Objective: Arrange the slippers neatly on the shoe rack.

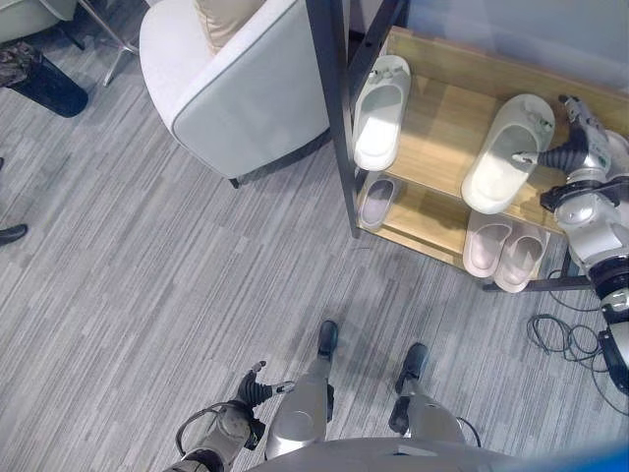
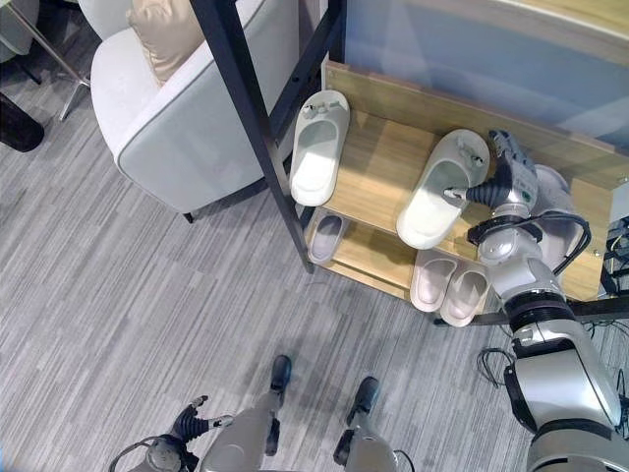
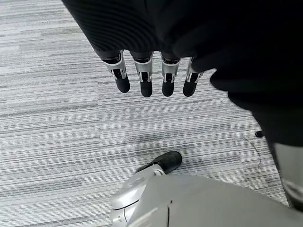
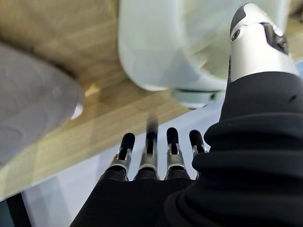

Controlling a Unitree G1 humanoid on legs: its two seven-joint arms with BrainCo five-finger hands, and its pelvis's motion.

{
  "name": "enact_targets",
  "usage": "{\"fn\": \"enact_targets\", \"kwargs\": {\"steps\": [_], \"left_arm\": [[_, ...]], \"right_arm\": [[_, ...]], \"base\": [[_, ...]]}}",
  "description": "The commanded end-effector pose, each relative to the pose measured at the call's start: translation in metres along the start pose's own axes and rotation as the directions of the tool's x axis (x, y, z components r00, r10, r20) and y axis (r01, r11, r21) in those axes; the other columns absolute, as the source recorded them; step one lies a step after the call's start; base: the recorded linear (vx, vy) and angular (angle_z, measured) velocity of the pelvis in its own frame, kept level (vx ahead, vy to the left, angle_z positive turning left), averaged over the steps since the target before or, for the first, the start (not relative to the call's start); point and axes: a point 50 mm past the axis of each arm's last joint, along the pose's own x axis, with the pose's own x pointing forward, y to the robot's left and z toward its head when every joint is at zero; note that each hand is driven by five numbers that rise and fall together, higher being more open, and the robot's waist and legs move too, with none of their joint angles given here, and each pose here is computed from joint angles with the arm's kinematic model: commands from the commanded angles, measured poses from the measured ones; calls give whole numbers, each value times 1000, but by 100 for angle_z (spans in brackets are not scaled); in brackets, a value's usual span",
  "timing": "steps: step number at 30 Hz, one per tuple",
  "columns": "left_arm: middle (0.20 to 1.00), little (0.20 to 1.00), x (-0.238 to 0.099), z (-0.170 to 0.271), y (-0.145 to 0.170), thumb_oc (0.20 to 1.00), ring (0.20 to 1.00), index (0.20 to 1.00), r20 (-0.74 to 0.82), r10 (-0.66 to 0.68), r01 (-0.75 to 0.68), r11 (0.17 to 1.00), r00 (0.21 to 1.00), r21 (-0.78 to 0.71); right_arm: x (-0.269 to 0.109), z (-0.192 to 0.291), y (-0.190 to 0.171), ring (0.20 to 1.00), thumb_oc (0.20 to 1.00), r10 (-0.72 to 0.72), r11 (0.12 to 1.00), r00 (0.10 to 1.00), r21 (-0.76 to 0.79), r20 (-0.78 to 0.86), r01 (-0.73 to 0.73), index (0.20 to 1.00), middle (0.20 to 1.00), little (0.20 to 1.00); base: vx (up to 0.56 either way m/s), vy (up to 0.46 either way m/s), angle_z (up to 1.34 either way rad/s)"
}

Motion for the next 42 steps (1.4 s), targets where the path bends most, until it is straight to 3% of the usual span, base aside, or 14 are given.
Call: {"fn": "enact_targets", "kwargs": {"steps": [1, 10, 11, 12, 14, 15, 19, 25, 29, 42], "left_arm": [[1000, 1000, 0, -5, 0, 1000, 1000, 1000, -23, -7, 8, 999, 1000, 33], [1000, 1000, 4, 4, 6, 1000, 1000, 1000, 7, 7, -7, 1000, 1000, 27], [1000, 1000, 5, 5, 8, 1000, 1000, 1000, 9, 10, -10, 1000, 1000, 28], [1000, 1000, 5, 6, 9, 1000, 1000, 1000, 10, 12, -13, 1000, 1000, 28], [1000, 1000, 5, 6, 9, 1000, 1000, 1000, 8, 15, -15, 1000, 1000, 26], [1000, 1000, 15, 27, 21, 1000, 1000, 1000, 39, 44, -44, 999, 998, -6], [1000, 1000, 8, 10, 17, 1000, 1000, 1000, 9, 42, -41, 999, 999, -23], [1000, 1000, 10, 18, 19, 1000, 1000, 1000, 34, 48, -47, 999, 998, -20], [1000, 1000, 14, 28, 22, 1000, 1000, 1000, 55, 55, -54, 998, 997, -20], [1000, 1000, 16, 29, 30, 1000, 1000, 1000, 49, 75, -74, 997, 996, -26]], "right_arm": [[12, 10, -18, 1000, 1000, -65, 998, 997, -16, 43, 66, 1000, 1000, 1000], [17, 14, -7, 1000, 1000, 6, 1000, 1000, 3, 18, -6, 1000, 1000, 1000], [17, 14, -3, 454, 454, 23, 1000, 1000, -4, 16, -23, 454, 454, 454], [16, 17, 0, 200, 200, 36, 999, 999, -1, 22, -36, 200, 200, 200], [17, 20, 0, 200, 200, 22, 1000, 1000, 21, 21, -22, 200, 200, 200], [22, 36, -2, 200, 200, 14, 999, 998, 38, 69, -16, 200, 200, 200], [25, 18, -17, 200, 200, -84, 996, 996, -11, -2, 84, 200, 200, 200], [19, 24, -33, 200, 200, -231, 970, 970, -59, 78, 236, 200, 200, 200], [17, 44, -41, 200, 200, -298, 953, 942, -6, 156, 302, 200, 200, 200], [34, 70, -44, 200, 200, -289, 957, 942, 32, 167, 288, 200, 200, 200]], "base": [[0, 0, 0], [3, 0, 1], [0, 0, 0], [0, 0, 0], [-4, 19, 1], [-15, 49, 5], [-21, 35, 8], [-13, 16, 5], [-24, 26, 7], [1, 23, 6]]}}
